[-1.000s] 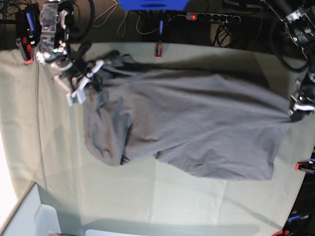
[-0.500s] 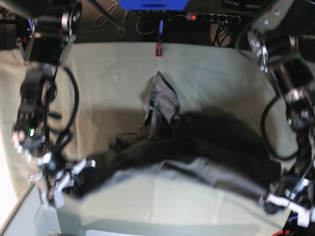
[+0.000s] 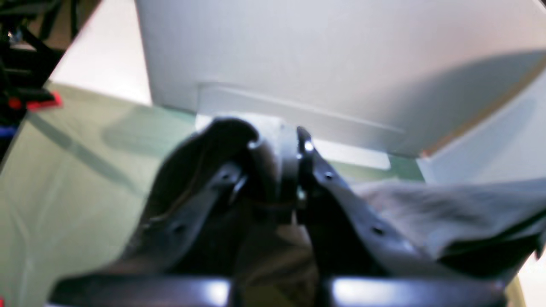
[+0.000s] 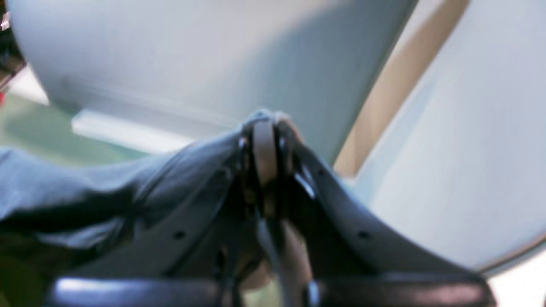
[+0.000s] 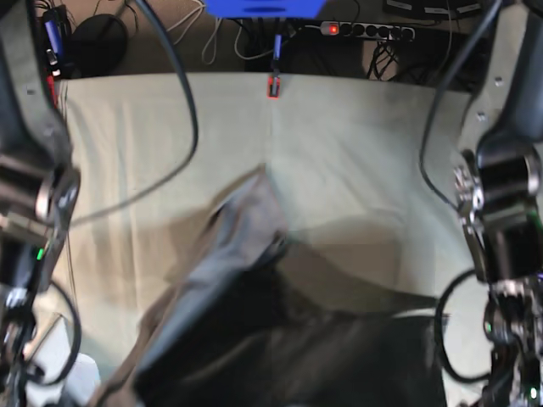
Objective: Layout the t-shirt on the table in an organized manner, then fold the t-shirt properly
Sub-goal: 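Lift the shirt with both grippers and fling it flat onto the table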
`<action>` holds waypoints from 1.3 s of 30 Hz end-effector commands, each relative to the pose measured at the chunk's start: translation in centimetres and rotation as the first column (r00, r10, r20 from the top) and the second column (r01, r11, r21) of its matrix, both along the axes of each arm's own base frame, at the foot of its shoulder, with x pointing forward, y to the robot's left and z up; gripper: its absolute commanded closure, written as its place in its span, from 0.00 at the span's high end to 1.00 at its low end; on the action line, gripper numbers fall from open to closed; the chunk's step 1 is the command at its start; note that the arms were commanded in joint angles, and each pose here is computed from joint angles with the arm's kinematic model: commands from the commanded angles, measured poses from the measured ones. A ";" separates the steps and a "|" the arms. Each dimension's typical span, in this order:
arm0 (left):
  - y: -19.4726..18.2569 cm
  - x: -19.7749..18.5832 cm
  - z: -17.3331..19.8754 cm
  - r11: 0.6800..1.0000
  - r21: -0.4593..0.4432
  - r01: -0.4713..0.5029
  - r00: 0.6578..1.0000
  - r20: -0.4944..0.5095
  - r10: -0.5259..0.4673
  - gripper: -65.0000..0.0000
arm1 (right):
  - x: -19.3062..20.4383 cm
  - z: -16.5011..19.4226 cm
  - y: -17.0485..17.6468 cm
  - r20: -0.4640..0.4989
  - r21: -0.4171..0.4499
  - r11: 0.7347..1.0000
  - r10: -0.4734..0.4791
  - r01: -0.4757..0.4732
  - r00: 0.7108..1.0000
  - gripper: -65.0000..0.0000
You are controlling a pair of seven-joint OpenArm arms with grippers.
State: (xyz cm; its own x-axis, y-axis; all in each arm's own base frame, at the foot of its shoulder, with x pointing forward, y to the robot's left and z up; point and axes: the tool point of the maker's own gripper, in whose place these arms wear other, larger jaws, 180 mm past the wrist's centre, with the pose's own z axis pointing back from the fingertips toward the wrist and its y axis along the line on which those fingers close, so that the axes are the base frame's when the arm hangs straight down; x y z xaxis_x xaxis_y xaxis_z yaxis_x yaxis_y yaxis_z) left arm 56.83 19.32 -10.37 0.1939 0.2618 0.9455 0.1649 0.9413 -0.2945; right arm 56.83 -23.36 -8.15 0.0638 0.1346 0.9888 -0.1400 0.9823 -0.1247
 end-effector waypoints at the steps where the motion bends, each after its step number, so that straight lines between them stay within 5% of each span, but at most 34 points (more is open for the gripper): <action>1: 0.0 0.6 5.2 1.000 -0.012 0.001 0.992 0.124 0.000 0.00 | 0.4 5.5 -0.6 0.122 0.007 1.000 -0.001 0.000 0.993 0.00; 10: -1.8 1.5 16.2 0.999 -0.040 0.037 0.955 0.297 -0.024 0.00 | 1.2 16.0 -1.1 0.285 -0.028 1.000 0.014 -0.007 0.958 0.00; 15: -3.6 1.8 17.5 0.996 -0.054 0.072 0.949 0.311 -0.051 0.00 | 0.5 15.7 -1.6 0.295 -0.053 0.999 0.005 0.011 0.955 0.00; 26: -2.7 -1.1 2.5 0.999 -0.009 0.042 0.992 0.122 -0.041 0.00 | -6.6 -0.1 -1.8 0.163 -0.153 0.988 -0.008 0.033 0.987 0.00; 33: -2.1 -7.9 -9.0 0.998 0.053 0.038 0.999 -0.034 -0.037 0.00 | -15.7 -12.2 -0.5 -0.016 -0.108 0.994 -0.038 0.036 0.999 0.00; 39: -2.9 -15.7 -16.8 0.995 0.077 0.065 0.984 -0.168 -0.051 0.00 | -23.9 -19.3 1.1 -0.192 -0.082 0.996 0.006 -0.023 0.981 0.00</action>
State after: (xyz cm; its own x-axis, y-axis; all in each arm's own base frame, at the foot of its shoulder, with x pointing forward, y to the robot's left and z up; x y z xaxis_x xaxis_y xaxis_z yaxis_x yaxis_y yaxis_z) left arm 40.17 16.32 -29.76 0.4384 0.1584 0.8847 0.1523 0.9570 -0.2469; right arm 32.25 -22.51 -29.70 0.3290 0.2097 0.9208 -0.1665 0.9726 -0.1620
